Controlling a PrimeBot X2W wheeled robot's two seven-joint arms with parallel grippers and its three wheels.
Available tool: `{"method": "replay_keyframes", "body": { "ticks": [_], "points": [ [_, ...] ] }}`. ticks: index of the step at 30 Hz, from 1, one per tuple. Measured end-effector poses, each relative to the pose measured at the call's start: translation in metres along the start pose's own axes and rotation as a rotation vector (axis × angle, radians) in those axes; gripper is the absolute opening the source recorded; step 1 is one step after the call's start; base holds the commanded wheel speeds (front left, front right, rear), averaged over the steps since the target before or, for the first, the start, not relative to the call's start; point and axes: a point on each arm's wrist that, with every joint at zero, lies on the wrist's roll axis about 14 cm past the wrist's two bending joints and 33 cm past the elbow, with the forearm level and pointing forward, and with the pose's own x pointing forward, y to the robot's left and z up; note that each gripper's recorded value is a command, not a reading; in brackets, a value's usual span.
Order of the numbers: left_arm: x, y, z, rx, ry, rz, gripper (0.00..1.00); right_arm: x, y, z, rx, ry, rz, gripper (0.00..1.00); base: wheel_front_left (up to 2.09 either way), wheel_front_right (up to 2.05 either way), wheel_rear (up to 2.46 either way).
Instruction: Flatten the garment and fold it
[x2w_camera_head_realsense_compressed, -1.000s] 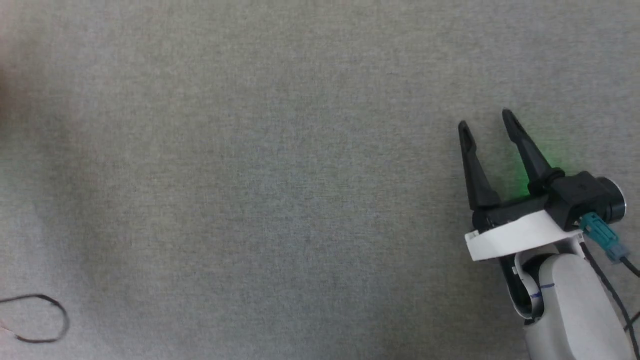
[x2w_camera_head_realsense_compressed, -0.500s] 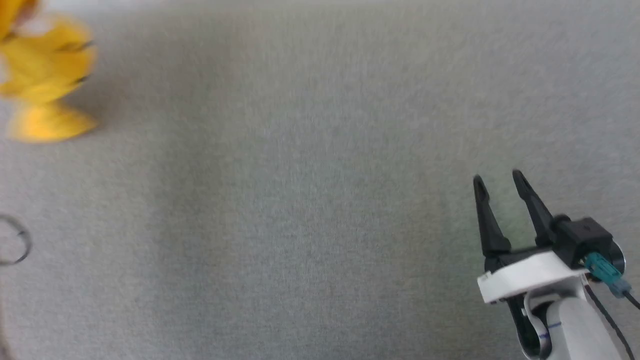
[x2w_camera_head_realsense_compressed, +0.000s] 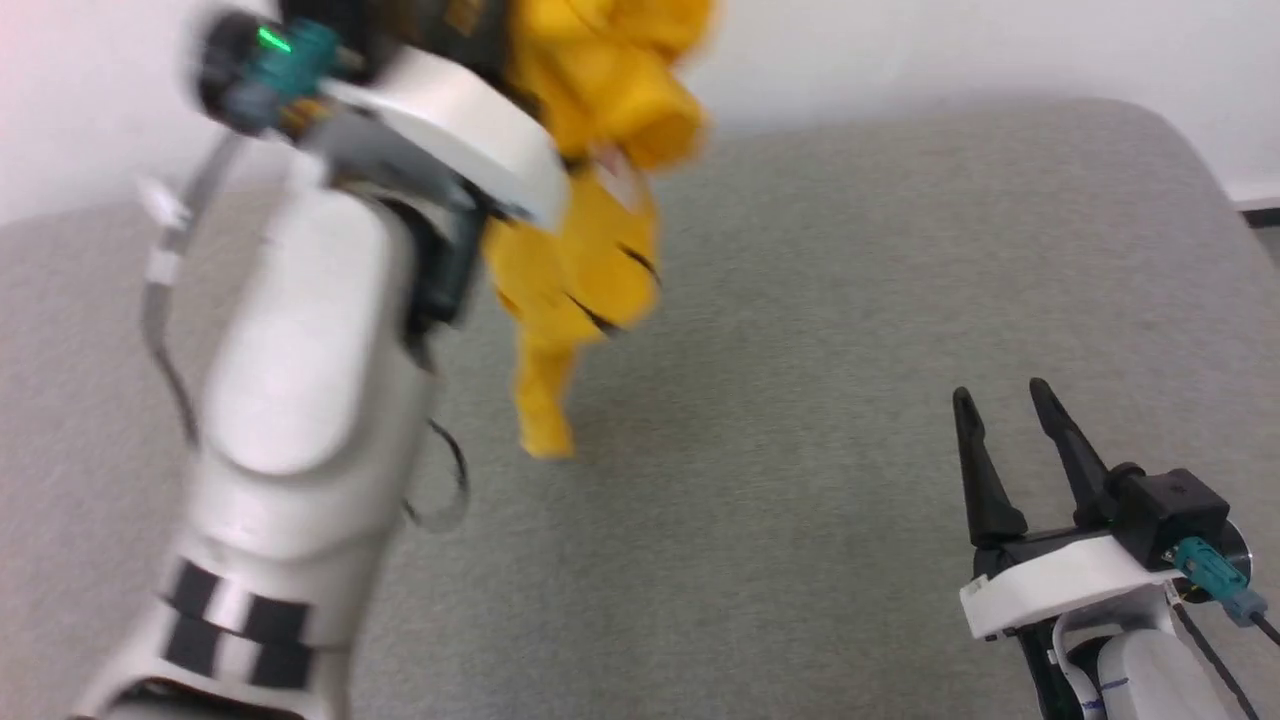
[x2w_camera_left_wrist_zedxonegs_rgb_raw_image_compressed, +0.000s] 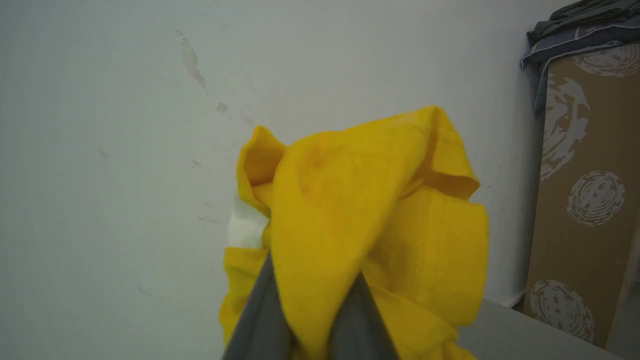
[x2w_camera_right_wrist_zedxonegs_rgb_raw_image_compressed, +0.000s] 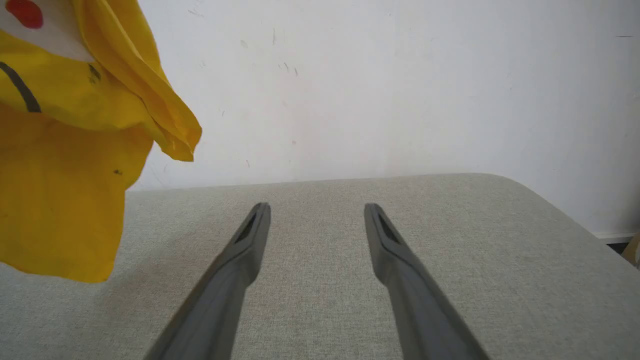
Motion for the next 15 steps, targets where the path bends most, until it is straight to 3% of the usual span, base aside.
{"method": "replay_keyframes", "body": {
  "ticks": [7, 15],
  "points": [
    [-0.039, -0.095, -0.116, -0.187, 0.391, -0.173, 0.00, -0.022, -0.021, 0.008, -0.003, -0.009, -0.070, 1.00, 0.00, 0.00, 0.00],
    [-0.154, -0.160, -0.242, -0.210, 1.020, -0.351, 0.00, -0.036, -0.036, 0.010, -0.005, -0.011, -0.121, 1.00, 0.00, 0.00, 0.00]
  ]
}}
